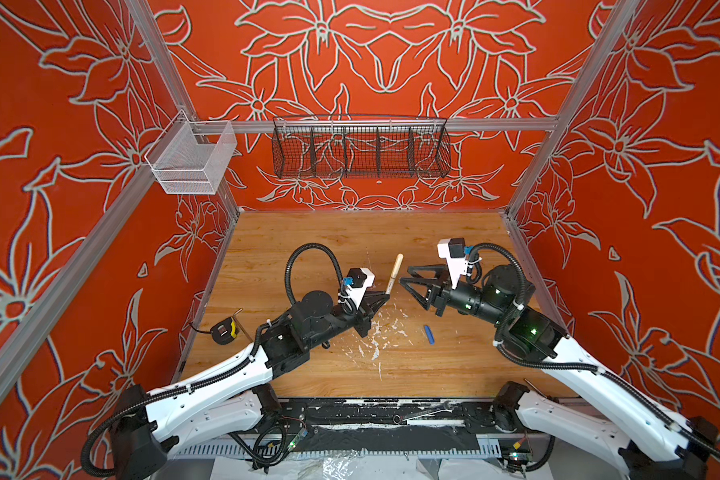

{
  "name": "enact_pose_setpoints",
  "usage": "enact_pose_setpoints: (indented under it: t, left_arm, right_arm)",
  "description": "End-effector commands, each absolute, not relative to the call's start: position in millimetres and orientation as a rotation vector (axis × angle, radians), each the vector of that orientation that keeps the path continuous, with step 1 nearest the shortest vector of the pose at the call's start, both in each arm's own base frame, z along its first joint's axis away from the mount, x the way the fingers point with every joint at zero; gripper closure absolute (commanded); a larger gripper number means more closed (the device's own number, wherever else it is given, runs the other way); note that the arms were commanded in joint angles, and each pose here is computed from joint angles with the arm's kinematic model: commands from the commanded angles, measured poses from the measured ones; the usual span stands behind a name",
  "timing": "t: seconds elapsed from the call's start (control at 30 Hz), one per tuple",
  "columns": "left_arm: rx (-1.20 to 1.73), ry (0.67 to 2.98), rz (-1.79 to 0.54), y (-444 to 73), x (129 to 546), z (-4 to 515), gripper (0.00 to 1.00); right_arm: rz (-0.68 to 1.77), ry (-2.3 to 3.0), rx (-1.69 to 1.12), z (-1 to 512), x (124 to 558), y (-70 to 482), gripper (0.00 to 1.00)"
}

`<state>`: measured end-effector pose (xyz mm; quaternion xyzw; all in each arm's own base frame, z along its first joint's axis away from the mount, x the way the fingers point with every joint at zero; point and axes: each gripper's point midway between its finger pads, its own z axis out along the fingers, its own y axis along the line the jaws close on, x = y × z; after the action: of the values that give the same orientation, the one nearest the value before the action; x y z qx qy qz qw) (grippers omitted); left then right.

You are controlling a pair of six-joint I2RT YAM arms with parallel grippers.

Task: Insert the pens into the pen caps
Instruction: 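Push the beige cap down onto the pen tip with the right gripper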

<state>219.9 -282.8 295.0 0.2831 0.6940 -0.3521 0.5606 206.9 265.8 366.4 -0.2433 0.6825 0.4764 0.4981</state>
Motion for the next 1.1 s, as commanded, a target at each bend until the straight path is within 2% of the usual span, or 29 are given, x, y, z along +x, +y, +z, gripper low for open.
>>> enact_pose_setpoints:
  t: [0.0,0.63,0.93,1.07]
  left_arm:
    - [0.683,1.622,-0.838,-281,217,302,1.00]
    - [0.692,1.627,-0.854,-282,214,303,1.00]
    - [0.695,1.638,-0.853,-284,215,301,1.00]
    - [0.684,1.642,-0.843,-283,218,301,1.00]
  right_arm:
    - [1.189,1.710,-0.682,355,199,277,0.47]
    - [1.258,1.699,-0.678,355,213,297,0.46]
    - [1.288,1.717,-0.694,349,217,306,0.66]
    - [1.273,1.728,-0.687,348,219,306,0.81]
